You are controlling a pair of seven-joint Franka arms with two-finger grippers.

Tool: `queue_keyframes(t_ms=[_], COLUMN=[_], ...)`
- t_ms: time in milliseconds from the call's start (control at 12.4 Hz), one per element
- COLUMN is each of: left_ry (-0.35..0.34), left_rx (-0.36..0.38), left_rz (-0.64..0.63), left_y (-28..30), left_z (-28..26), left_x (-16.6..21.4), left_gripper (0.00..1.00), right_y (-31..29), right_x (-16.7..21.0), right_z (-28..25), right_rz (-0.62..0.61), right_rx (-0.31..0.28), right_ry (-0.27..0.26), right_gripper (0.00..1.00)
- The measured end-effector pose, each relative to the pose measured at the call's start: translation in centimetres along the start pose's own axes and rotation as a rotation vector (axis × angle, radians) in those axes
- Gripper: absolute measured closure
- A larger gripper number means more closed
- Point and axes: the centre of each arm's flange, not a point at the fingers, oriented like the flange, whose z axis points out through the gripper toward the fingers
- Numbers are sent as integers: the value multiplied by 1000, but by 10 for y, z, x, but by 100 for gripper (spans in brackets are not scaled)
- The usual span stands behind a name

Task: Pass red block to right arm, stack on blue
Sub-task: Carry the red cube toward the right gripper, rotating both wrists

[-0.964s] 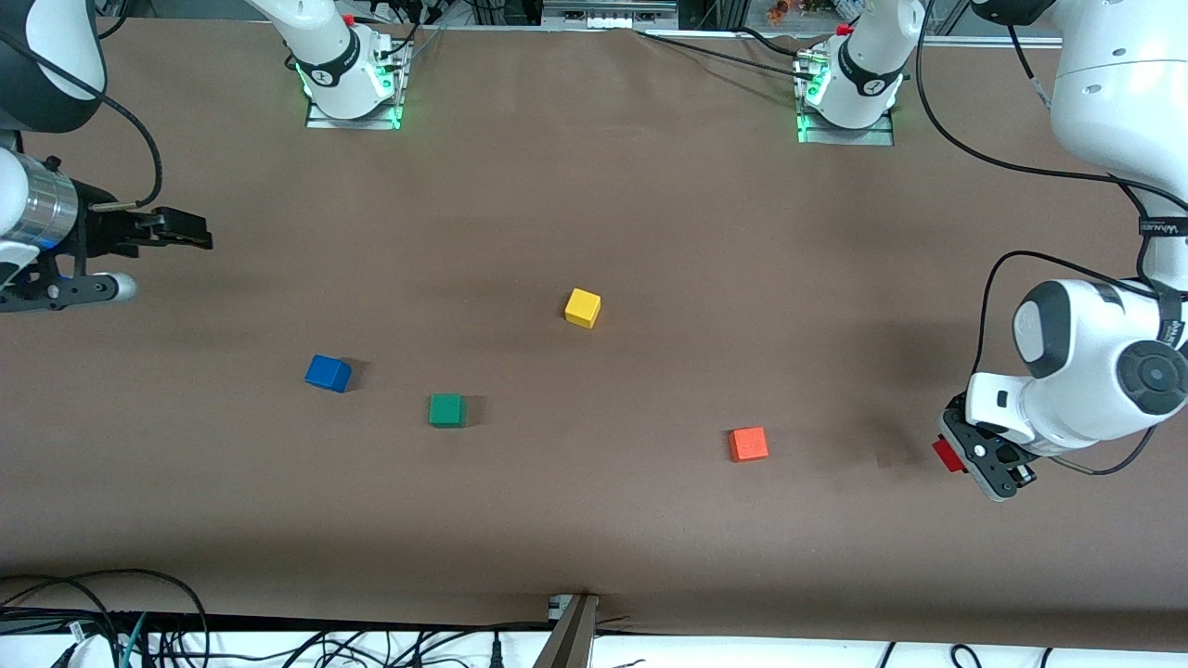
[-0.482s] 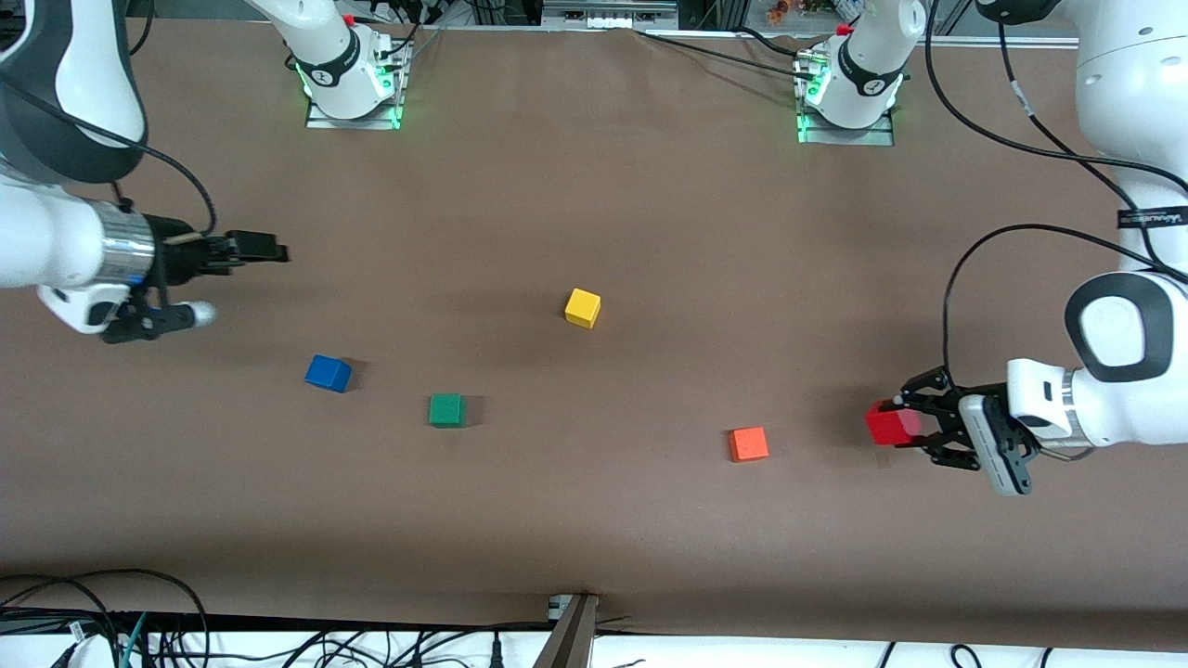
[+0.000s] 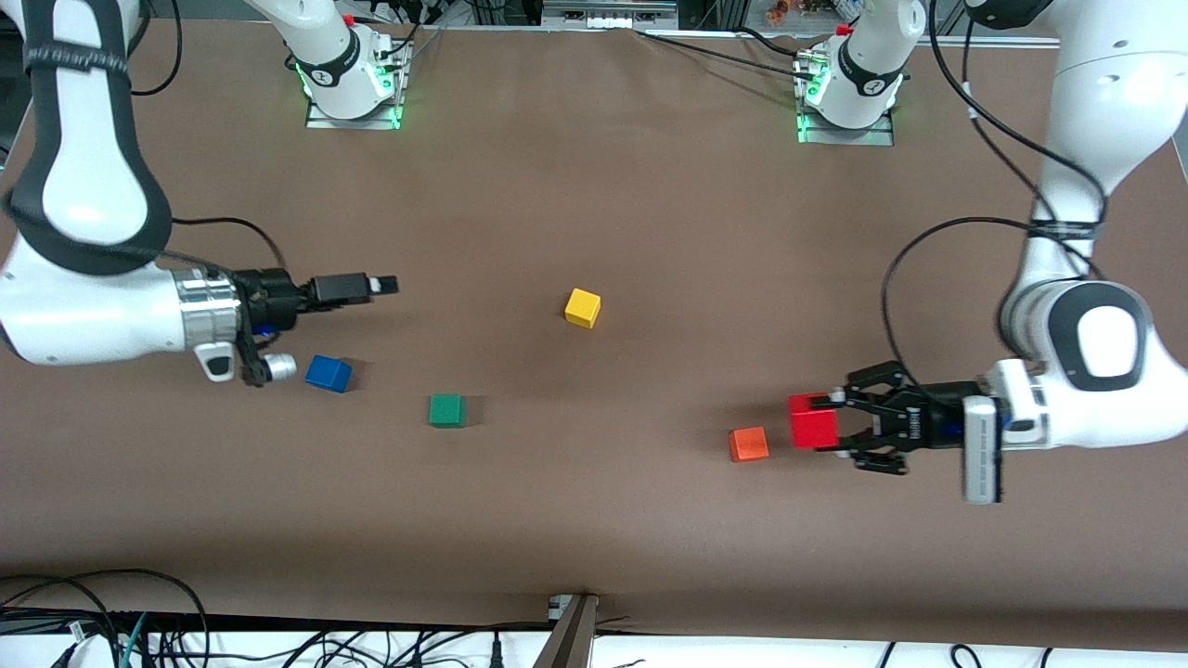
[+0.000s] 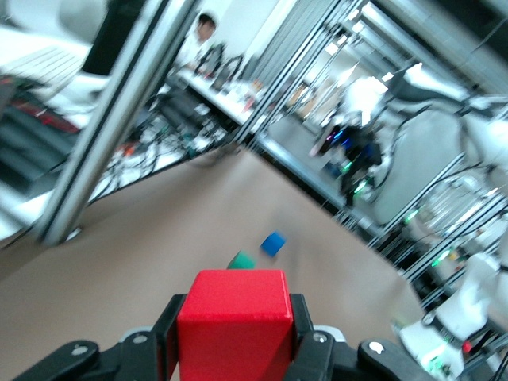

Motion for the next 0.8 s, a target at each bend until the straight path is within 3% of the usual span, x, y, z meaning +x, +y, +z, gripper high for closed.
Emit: queue_keyframes(t_ms=[80,241,402,804], left_ry=[58,144,207,374], left_rx=[-47,-117,-169,-286], left_rz=[-6,-28,-26,-26], left_y=[1,7,18,46], left_z=[23,62,91,171], left_x=[0,1,8,13], left_gripper=[44,44,44,44], right_y=[-2,-12,-28,-78], right_x=[9,23,30,31], right_z=[13,44,77,128], right_rz=[11,24,41,184], right_rx=[97,205,265,345], right_ry=[3,15,37,122], right_gripper=[0,0,0,0])
